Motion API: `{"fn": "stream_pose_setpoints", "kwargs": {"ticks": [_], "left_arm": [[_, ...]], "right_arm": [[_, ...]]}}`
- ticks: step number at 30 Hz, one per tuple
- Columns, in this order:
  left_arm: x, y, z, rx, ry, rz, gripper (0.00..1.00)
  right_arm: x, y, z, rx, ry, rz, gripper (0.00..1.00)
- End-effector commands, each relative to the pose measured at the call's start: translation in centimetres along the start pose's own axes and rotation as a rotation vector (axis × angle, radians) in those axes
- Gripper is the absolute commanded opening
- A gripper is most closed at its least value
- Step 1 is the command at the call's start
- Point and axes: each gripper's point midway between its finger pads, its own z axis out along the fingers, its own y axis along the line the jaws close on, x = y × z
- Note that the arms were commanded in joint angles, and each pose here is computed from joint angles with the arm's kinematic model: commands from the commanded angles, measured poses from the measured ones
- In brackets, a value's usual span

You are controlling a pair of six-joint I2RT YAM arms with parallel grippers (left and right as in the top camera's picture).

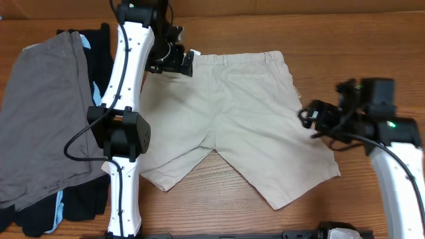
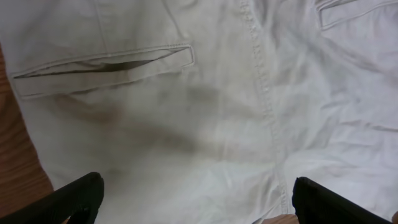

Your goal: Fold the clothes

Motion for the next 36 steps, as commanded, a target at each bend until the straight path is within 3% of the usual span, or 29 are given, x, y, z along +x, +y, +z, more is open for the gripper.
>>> {"fn": "stream_pose_setpoints", "kwargs": {"ticks": [1,7,18,22,30,36], "left_arm": [[0.0,-0.5,0.0,-0.008,-0.005,0.039,0.99],[-0.6,-0.6,0.0,-0.008,-0.03,0.042,1.0],[-0.7,-1.7,0.2,0.017,-0.034,0.077,1.0],[-1.0,-2.2,0.3,0.019,-0.046,0.092,1.0],[-1.8,-4.6,0.8,0.022,-0.074,0.15,1.0],[-2.6,-6.1,1.0,0.026,-0.112,0.187,1.0]], "right_arm": [[-0.1,2.4,2.7,-0.039,0.053,-0.056,0.86],[1.1,3.8,9.6,-0.041,0.184,-0.096,0.85],[1.9,-0.2,16.4,0.041,0.284,-0.023,0.85],[0.8,-2.8,17.0,0.099,0.256,0.018,0.84],[-3.7,-8.2,16.1,0.126,0.118,0.086,0.69],[-7.1,-11.3,15.0,0.142,-0.008,0.103,0.66]]}}
